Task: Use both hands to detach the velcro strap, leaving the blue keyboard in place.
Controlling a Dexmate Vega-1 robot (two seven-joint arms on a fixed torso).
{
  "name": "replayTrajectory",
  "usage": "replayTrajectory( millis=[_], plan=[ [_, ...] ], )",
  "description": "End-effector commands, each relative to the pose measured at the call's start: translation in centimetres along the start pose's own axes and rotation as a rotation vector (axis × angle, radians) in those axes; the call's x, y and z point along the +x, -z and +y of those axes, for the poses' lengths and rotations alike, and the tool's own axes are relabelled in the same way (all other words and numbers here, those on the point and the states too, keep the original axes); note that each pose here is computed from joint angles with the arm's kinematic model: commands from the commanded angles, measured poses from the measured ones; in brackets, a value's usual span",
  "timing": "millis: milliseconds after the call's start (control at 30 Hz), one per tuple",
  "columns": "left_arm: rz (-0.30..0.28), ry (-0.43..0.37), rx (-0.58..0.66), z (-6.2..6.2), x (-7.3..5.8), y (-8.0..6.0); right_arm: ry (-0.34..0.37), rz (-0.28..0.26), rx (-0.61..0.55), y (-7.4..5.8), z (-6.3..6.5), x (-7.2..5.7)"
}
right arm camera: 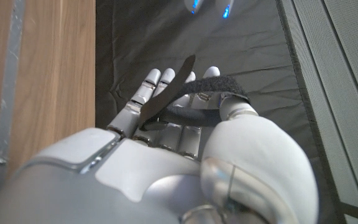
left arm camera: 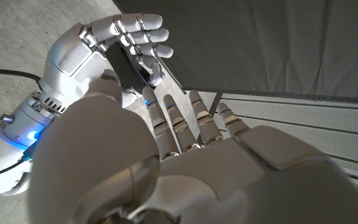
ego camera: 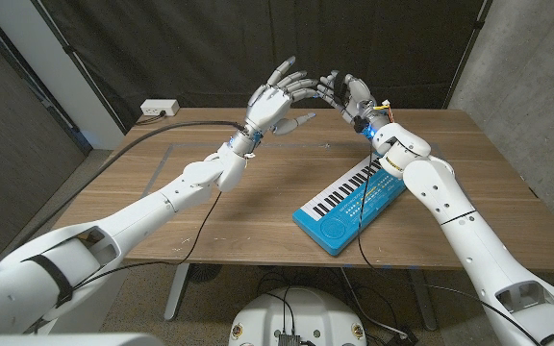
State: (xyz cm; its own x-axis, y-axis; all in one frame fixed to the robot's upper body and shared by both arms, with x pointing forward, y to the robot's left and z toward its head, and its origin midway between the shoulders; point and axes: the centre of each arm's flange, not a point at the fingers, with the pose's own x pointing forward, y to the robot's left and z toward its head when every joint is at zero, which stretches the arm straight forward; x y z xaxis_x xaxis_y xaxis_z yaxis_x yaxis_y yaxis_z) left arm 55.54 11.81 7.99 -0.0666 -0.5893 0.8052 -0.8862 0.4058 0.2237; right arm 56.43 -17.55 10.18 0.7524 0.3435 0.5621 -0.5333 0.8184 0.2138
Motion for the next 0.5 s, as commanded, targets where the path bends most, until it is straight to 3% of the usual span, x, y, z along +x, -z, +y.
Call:
replayTrajectory(
  millis=[33, 500],
  plan=[
    [-0.052, -0.08, 0.05, -0.64, 0.79, -0.56, -0.065, 0.075, 0.117, 0.03, 1.41, -0.07],
    [-0.088, -0.079, 0.083, -1.59, 0.96, -1.11, -0.077, 0.099, 0.099, -0.19, 1.9, -0.22]
  ],
)
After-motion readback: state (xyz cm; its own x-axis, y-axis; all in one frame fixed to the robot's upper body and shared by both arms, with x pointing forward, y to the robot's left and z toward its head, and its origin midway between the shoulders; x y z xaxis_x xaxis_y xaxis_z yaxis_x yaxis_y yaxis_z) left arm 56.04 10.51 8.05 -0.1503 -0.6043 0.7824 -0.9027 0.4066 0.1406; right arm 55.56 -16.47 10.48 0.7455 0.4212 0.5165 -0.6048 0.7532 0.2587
